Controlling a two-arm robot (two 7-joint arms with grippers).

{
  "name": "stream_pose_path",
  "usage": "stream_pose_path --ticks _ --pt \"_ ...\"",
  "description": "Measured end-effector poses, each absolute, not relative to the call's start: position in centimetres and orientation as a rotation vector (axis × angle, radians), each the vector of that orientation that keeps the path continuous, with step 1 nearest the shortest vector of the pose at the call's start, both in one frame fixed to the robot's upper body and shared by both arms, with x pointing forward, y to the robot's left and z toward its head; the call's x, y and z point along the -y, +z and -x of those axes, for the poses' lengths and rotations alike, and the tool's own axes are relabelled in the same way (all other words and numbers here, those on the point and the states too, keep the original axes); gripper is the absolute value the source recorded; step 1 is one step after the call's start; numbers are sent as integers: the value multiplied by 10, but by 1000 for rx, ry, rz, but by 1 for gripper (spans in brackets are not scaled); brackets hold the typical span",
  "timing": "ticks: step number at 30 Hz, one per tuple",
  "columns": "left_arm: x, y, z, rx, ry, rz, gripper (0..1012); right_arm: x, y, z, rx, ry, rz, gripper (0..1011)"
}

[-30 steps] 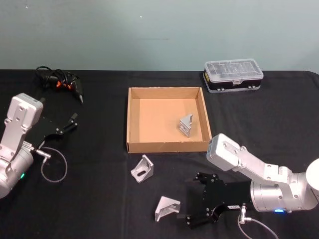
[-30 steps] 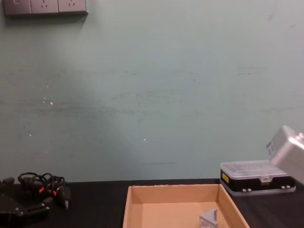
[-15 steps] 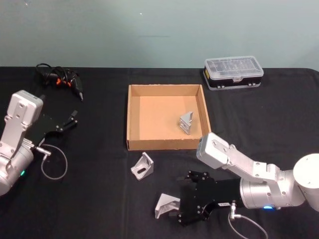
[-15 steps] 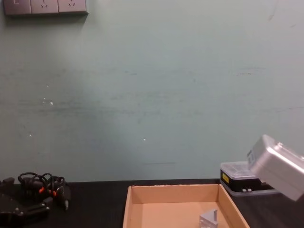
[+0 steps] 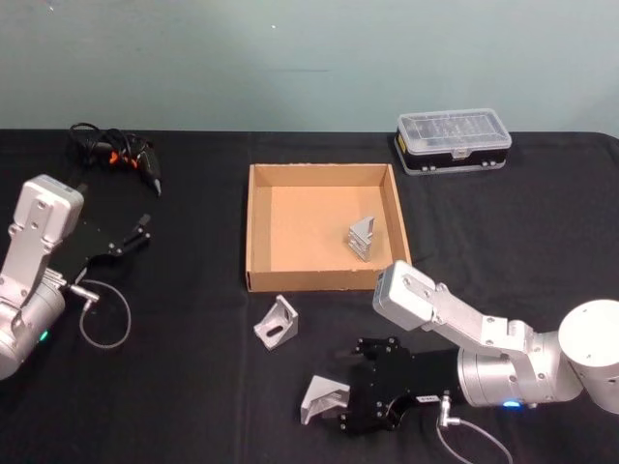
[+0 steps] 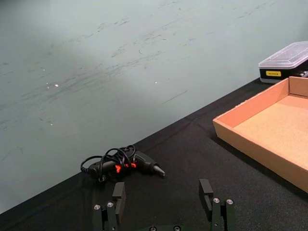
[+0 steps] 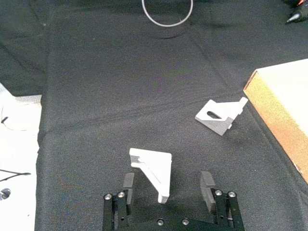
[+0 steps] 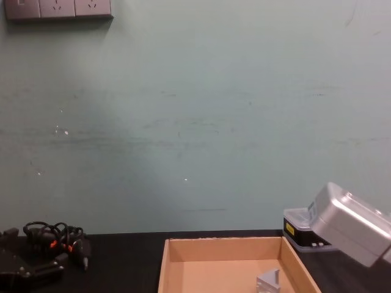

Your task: Use one hand to pick up the angle iron from the table and place it into the box.

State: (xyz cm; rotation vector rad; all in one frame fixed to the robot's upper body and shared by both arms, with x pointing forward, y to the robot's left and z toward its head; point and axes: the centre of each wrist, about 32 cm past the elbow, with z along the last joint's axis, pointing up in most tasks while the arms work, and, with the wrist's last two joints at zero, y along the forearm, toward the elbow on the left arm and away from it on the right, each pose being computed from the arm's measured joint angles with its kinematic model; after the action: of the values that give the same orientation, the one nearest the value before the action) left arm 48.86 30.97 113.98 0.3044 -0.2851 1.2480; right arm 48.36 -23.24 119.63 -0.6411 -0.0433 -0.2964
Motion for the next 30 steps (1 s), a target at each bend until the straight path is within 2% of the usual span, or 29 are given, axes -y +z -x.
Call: stream_pose_path --ticks 6,8,11,12,13,25,27,30 --pt "-310 1140 -489 285 1248 -304 1000 232 1195 -482 38 -310 645 708" --pt "-310 1140 -489 285 1248 -304 1000 232 1194 -482 38 -312 644 681" --pt "-310 1140 -489 285 1248 -304 1000 232 1194 -481 37 -317 643 548" --pt "-310 1140 -489 285 1248 -305 1000 232 1193 -481 36 -317 643 548" --pt "-310 1140 -489 285 1248 -304 1000 232 1193 -481 36 -318 643 486" --pt "-310 1140 -489 285 1248 -305 1000 234 1190 -480 30 -331 648 110" --pt "-310 1140 -489 285 1248 -304 1000 235 1190 -479 28 -335 650 64" --pt "-310 1140 -489 285 1248 -304 1000 235 1190 -479 27 -340 650 58"
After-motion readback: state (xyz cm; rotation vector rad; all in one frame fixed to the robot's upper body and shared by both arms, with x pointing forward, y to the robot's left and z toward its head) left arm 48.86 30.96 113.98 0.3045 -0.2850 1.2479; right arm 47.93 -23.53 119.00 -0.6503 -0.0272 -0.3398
